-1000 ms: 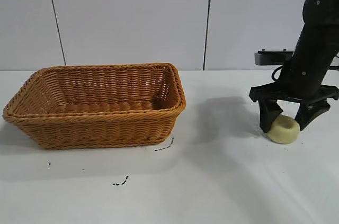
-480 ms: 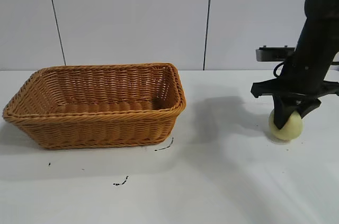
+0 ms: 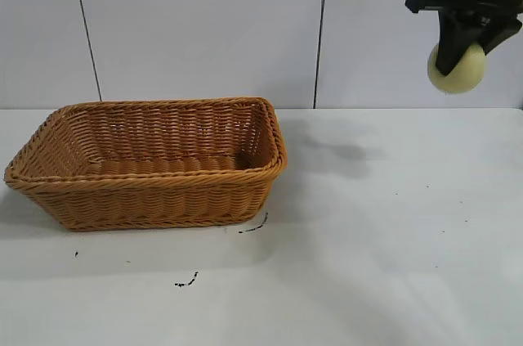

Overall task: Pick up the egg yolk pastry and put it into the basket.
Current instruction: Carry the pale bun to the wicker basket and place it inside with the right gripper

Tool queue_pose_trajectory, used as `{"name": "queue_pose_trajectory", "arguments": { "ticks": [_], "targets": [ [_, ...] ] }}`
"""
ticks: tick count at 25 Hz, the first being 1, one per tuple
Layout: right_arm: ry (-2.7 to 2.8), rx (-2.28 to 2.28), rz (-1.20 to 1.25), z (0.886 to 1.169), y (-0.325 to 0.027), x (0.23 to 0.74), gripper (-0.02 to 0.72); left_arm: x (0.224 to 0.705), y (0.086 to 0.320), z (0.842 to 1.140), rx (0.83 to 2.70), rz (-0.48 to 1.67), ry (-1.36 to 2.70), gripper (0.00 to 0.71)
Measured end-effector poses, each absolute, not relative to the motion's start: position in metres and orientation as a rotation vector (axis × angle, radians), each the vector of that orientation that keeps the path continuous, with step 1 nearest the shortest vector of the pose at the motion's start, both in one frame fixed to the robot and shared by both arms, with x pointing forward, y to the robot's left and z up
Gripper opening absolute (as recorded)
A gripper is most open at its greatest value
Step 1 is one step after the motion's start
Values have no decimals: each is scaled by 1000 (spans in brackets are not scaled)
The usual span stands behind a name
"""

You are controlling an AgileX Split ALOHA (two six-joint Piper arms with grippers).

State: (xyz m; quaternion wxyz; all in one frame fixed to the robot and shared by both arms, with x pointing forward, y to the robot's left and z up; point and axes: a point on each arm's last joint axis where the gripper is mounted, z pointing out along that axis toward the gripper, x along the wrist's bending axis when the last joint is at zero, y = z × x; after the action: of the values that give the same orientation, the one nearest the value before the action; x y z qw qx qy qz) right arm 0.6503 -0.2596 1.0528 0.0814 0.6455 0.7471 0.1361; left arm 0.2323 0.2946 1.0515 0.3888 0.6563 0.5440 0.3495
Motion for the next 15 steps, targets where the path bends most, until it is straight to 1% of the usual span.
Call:
{"name": "queue_pose_trajectory", "arguments": {
  "ticks": [3,7,13,15],
  "targets": [
    [2220,1901,448,1064,-250,653,152,232,295,1051,1669,889,1383,695],
    [2259,1786,532,1081,-213,656,152,232,295,1051,1669,889,1383,695],
    [2385,1553,658,1089,-122,659,152,232,295,1051,1669,889,1383,695],
    [2434,1480,686,1084,-90,658,152,232,295,1051,1669,889,1383,695]
  ]
}}
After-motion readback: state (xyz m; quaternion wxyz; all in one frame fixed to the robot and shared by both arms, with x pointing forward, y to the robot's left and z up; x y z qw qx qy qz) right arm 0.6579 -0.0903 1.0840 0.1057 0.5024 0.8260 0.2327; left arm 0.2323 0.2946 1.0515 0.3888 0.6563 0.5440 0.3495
